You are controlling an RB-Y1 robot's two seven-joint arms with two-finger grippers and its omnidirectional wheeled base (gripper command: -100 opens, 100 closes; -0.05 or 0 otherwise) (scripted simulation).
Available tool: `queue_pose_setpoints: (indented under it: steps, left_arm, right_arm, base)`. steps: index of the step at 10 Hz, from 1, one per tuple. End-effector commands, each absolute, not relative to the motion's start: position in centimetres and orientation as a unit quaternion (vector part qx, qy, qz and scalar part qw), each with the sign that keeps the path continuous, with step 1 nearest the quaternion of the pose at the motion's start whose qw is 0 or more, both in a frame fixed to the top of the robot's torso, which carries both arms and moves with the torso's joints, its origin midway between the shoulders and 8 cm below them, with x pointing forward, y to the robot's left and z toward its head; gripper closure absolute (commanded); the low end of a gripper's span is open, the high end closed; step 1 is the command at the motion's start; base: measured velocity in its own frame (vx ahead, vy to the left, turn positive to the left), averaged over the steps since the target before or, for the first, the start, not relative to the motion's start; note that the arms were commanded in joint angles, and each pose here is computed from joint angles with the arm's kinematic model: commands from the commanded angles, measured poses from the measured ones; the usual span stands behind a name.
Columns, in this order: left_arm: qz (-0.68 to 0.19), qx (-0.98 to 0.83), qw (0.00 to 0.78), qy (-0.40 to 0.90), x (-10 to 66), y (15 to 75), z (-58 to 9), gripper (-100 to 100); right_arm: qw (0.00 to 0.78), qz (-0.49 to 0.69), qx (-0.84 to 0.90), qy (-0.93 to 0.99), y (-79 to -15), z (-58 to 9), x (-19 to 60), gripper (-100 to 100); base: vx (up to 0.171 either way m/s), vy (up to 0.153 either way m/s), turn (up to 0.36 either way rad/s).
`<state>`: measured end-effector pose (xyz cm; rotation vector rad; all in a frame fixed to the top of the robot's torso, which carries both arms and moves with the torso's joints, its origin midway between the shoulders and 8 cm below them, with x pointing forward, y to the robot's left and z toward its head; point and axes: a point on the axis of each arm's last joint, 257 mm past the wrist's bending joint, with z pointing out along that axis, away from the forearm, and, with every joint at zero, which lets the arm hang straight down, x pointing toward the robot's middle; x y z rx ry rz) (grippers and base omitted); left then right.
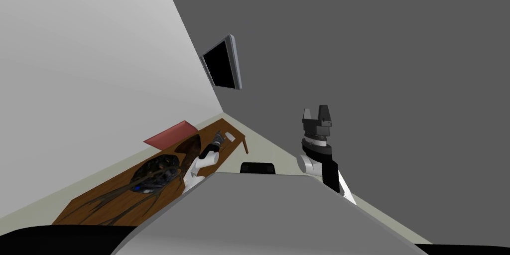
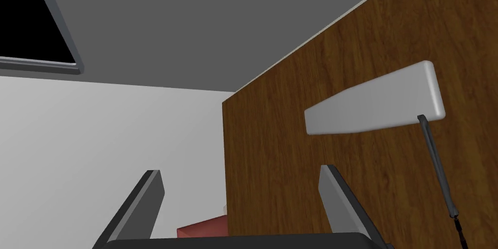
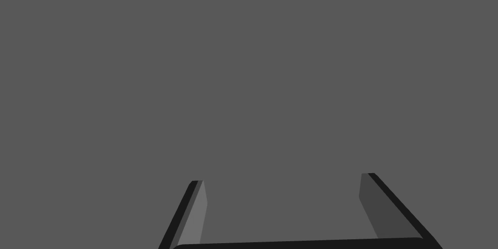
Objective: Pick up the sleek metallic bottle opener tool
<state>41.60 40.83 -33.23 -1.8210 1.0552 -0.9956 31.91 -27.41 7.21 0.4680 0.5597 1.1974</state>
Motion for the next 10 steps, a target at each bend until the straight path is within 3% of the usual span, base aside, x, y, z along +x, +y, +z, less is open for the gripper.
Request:
queue_pose_setpoints:
  steps: [1, 10]
  left_arm:
    - [-0.375, -0.744, 0.371, 0.410, 40.9, 41.2, -35.4, -100]
    - [-0.303, -0.825, 0.275, 0.390, 37.9, 41.7, -42.8, -100]
  right_arm:
    - [0.764, 0.551, 0.215, 0.257, -27.4, 7.2, 31.9, 0]
    - [0.764, 0.551, 0.215, 0.257, -27.4, 7.2, 31.9, 0]
  base:
    - [0.045, -0.014, 0.044]
    - [0.043, -0.012, 0.031]
